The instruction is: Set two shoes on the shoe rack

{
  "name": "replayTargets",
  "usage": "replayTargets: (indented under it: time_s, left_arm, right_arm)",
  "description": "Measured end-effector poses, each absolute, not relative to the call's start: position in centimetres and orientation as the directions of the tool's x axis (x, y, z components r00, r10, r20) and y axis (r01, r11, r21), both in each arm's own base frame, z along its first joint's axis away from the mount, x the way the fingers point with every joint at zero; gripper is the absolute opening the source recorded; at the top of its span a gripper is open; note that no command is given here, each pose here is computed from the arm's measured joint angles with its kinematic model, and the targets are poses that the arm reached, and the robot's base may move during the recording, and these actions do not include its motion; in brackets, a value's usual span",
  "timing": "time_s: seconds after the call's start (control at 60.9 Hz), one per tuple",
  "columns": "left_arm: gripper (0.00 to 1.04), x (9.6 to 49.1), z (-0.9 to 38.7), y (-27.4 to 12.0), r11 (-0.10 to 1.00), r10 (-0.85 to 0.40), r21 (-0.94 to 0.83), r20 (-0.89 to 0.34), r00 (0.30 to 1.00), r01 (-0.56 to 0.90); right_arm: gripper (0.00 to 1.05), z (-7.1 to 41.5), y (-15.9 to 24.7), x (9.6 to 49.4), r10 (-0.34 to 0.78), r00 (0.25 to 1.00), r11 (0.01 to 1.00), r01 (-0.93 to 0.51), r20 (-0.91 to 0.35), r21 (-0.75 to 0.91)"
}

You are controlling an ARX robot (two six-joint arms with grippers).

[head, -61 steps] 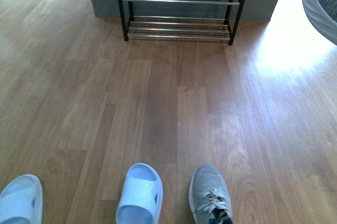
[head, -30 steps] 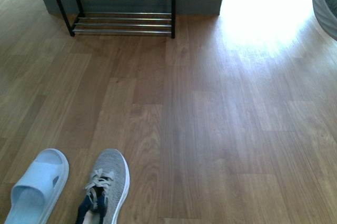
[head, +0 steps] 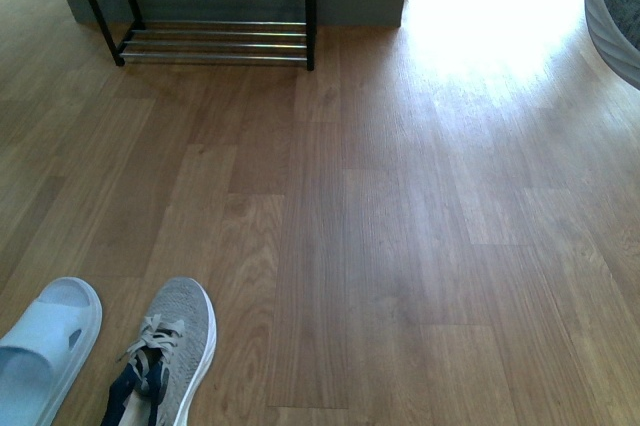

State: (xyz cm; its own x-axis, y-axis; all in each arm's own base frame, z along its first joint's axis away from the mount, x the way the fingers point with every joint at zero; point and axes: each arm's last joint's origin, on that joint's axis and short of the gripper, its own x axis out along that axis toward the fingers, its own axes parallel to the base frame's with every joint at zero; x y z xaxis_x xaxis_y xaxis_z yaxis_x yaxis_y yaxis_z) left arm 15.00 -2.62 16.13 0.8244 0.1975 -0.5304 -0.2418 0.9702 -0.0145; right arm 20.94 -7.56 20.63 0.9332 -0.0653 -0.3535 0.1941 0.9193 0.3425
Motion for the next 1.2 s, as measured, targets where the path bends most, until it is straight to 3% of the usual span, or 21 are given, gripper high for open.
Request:
replayTargets:
  time_s: [0.115,0.214,0.542,0.739,0.936,1.199]
  left_arm:
    - [0.95,19.3,14.9,-6.0,0.983,0.088,-0.075,-0.603,0.793,-0.166]
    - [0.95,21.8,11.8,-9.0,0.987,0.054,-0.073,-0.700,0.712,-0.146]
    - [0.95,24.5,0.5,-15.2,0.995,0.094,0.075,-0.893,0.439,-0.060]
    - [0.95,25.4,-3.4,-16.5,0.989,0.147,0.149,-0.923,0.354,-0.023]
    - [0.95,24.7,-8.0,-15.1,0.969,0.216,0.237,-0.948,0.231,0.066]
    - [0.95,24.3,-9.1,-14.7,0.961,0.230,0.255,-0.952,0.200,0.106]
  right_arm:
    - [0.01,20.6,-7.6,20.9,-0.071,0.933,0.919,0.199,-0.354,0.341]
    - [0.01,20.6,-7.6,20.9,-0.070,0.933,0.919,0.198,-0.354,0.341]
    - [0.01,20.6,-7.6,20.9,-0.070,0.933,0.919,0.199,-0.354,0.341]
    - [0.01,20.6,-7.6,20.9,-0.070,0.933,0.919,0.198,-0.354,0.341]
    - [0.01,20.6,-7.6,20.9,-0.070,0.933,0.919,0.198,-0.354,0.341]
    - [0.01,20.6,-7.6,20.9,-0.070,0.933,0.919,0.198,-0.354,0.341]
